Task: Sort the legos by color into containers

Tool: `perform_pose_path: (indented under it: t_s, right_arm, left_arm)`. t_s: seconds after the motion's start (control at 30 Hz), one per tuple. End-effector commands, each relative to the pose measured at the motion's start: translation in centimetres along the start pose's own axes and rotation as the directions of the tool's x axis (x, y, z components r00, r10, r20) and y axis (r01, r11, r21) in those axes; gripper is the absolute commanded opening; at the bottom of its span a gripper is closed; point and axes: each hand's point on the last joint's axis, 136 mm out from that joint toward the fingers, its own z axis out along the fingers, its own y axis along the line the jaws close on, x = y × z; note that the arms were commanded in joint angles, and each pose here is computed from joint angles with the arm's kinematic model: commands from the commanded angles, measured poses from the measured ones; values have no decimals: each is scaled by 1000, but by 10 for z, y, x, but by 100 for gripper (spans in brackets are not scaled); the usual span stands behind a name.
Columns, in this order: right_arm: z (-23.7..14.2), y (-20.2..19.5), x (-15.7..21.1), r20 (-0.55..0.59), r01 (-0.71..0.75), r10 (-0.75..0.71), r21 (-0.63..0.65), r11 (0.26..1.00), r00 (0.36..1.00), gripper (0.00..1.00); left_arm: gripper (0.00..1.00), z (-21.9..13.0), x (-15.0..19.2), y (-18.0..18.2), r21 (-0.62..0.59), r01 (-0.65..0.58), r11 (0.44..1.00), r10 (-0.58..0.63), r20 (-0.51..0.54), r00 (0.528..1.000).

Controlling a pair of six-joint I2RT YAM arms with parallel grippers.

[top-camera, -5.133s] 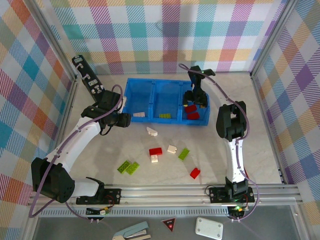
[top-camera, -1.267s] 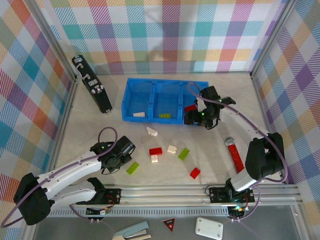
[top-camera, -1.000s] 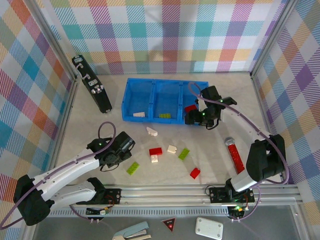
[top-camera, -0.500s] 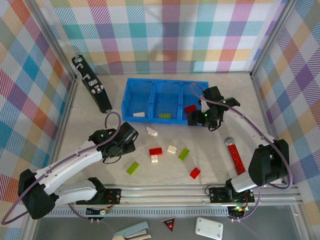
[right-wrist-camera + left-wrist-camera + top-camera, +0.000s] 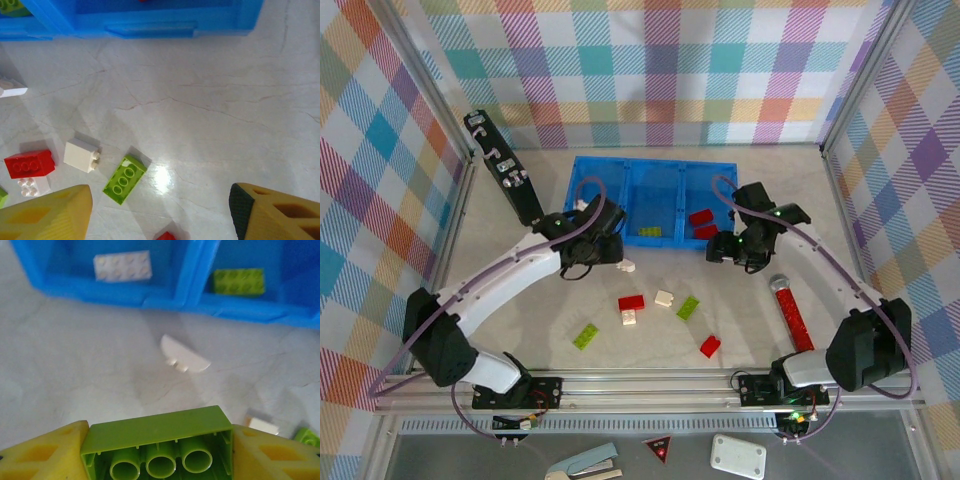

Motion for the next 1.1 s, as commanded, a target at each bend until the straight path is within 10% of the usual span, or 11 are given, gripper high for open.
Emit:
perform_pose_path:
  t_s: [0.0,0.53,1.07]
  right_arm:
    - [-13,-12,15,-6,-45,45,54,998,999,74]
    - [-48,-40,44,28,-114,111,158,981,993,74]
    - [-51,-44,56,18,-122,121,153,981,993,74]
  left_arm:
    - [64,0,-29,-22,59,-97,994,95,36,995]
    - [63,89,-84,-104,144,-300,943,309,-42,950]
    - [63,183,-94,-104,6,-417,909,416,-93,905]
